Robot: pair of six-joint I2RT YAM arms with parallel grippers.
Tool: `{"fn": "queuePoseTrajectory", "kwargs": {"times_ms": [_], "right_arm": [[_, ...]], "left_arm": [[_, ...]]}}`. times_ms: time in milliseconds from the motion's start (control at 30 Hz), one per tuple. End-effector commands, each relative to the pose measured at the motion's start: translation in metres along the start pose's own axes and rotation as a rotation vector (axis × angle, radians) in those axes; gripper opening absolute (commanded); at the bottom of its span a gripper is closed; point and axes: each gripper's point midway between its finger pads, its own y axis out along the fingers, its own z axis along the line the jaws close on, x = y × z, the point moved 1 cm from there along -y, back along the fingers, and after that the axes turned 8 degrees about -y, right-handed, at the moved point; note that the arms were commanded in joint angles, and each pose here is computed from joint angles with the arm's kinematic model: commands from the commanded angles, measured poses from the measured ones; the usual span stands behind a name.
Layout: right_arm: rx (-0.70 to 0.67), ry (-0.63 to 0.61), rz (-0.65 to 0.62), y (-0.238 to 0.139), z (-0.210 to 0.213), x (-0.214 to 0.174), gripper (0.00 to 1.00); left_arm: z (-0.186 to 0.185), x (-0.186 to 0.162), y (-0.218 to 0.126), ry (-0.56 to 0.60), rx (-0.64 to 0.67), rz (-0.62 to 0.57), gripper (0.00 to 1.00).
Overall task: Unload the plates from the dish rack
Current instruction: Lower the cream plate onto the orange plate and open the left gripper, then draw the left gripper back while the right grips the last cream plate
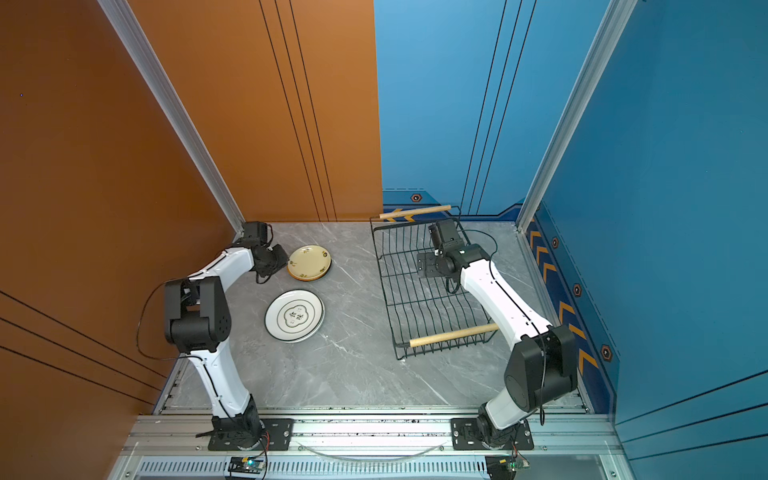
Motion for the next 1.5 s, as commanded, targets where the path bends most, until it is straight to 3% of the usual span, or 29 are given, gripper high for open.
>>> {"fn": "queuePoseTrajectory", "kwargs": {"times_ms": [0,367,567,733,833,1100,1467], "right_arm": [[0.017,0.01,0.019,0.008,-0.003,-0.005,1.0],[0.019,0.058,0.025,0.045,-0.039,0.008,1.0],[-0.012,0.058,0.0,0.066,-0.049,0.032,0.99],[-0.06,0.064,0.007,0.081,-0.057,0.043,0.93],[-0.105,0.048,0.012,0.093,-0.065,0.047,0.91],[-0.126,0.048,0.007,0.115,-0.078,0.056,0.85],[-0.097,0.045,-0.006,0.155,-0.075,0.059,0.67]], "left_arm": [[-0.009,0.0,-0.001,0.026,-0.026,0.01,0.31],[-0.024,-0.014,-0.053,0.097,-0.089,-0.033,0.64],[-0.032,-0.033,-0.086,0.159,-0.139,-0.049,0.67],[-0.032,-0.048,-0.112,0.156,-0.193,-0.062,0.69],[-0.036,-0.061,-0.126,0.166,-0.249,-0.082,0.79],[-0.044,-0.094,-0.153,0.249,-0.292,-0.112,0.85],[-0.042,-0.125,-0.14,0.301,-0.238,-0.12,0.92]]}}
